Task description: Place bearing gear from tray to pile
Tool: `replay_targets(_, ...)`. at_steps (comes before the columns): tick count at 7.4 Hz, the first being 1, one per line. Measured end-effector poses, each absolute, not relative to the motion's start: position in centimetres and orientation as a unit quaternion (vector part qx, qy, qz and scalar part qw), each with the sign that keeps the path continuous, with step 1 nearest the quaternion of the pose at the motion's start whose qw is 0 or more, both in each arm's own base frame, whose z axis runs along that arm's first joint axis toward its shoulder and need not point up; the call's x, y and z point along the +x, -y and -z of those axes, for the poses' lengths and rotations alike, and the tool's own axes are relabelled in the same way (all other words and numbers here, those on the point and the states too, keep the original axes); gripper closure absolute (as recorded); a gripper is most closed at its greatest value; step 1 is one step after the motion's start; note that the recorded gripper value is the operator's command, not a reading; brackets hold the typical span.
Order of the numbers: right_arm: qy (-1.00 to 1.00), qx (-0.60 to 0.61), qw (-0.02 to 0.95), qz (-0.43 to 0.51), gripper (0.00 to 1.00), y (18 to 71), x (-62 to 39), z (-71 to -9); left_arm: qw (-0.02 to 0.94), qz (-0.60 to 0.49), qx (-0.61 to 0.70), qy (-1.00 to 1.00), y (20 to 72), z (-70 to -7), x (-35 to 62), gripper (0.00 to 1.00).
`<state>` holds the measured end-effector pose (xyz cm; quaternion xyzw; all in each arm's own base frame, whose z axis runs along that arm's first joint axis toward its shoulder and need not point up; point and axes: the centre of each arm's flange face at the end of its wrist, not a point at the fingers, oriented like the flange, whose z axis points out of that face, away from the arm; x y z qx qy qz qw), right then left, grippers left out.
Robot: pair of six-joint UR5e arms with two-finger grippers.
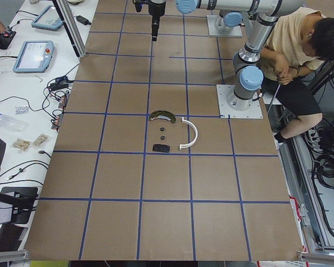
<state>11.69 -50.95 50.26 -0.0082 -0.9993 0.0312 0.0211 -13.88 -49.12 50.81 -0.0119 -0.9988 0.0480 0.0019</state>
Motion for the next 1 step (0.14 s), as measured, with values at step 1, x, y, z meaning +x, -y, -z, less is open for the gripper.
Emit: replay_targets(1,0.999,-0.008,0.021,-0.03,0.0,50.94,11.71,-50.13,0.001,-0.048,-0.012,0.999,48.92,-50.81,-13.88,0.0)
